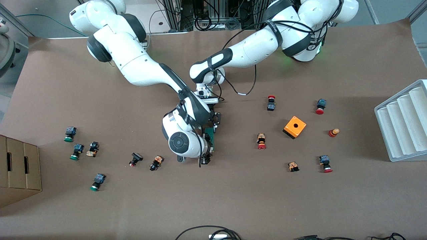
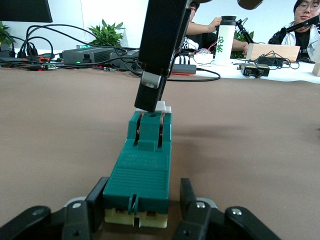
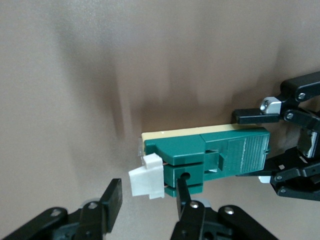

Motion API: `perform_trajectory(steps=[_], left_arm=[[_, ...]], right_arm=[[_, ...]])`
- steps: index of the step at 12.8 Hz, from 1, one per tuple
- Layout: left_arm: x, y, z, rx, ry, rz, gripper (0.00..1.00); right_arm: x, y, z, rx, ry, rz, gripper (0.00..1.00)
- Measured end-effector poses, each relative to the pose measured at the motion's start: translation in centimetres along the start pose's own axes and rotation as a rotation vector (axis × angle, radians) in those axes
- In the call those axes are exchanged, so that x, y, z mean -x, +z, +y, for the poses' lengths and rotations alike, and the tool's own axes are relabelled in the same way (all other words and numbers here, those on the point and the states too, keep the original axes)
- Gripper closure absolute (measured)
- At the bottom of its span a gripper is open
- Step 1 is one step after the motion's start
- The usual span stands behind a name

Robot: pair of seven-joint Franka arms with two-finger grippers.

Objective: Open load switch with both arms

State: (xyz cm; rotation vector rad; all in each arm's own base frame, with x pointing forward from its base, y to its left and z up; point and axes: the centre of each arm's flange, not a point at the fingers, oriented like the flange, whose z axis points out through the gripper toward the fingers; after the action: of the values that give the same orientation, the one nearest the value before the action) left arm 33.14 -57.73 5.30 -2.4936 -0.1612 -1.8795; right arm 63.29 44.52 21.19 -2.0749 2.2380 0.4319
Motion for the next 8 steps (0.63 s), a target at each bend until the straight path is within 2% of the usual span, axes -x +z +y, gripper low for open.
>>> perform_trajectory(steps=[3,4,5,8], left_arm=[[0.01,-0.01,-0.04,-0.004,0.000,0.000,0.41],[0.00,0.00,-0.06,-0.006,0.000,0.000,0.41],[0.03,0.00,-0.17,-0.013,0.001,0.002,0.48],[0.02,-0.01,-0.15,-0.012,0.000,0.002,0.50]], right_arm=[[-0.01,0.03,0.00,0.001,0.005,-0.001,0.52],[0.00,0.02,0.00,0.003,0.008,-0.004,0.56],[-0.01,0.02,-0.02,0.004,0.011,-0.007,0.57],[-0.06,0.03,-0.05,0.006,0.015,-0.009,0.61]])
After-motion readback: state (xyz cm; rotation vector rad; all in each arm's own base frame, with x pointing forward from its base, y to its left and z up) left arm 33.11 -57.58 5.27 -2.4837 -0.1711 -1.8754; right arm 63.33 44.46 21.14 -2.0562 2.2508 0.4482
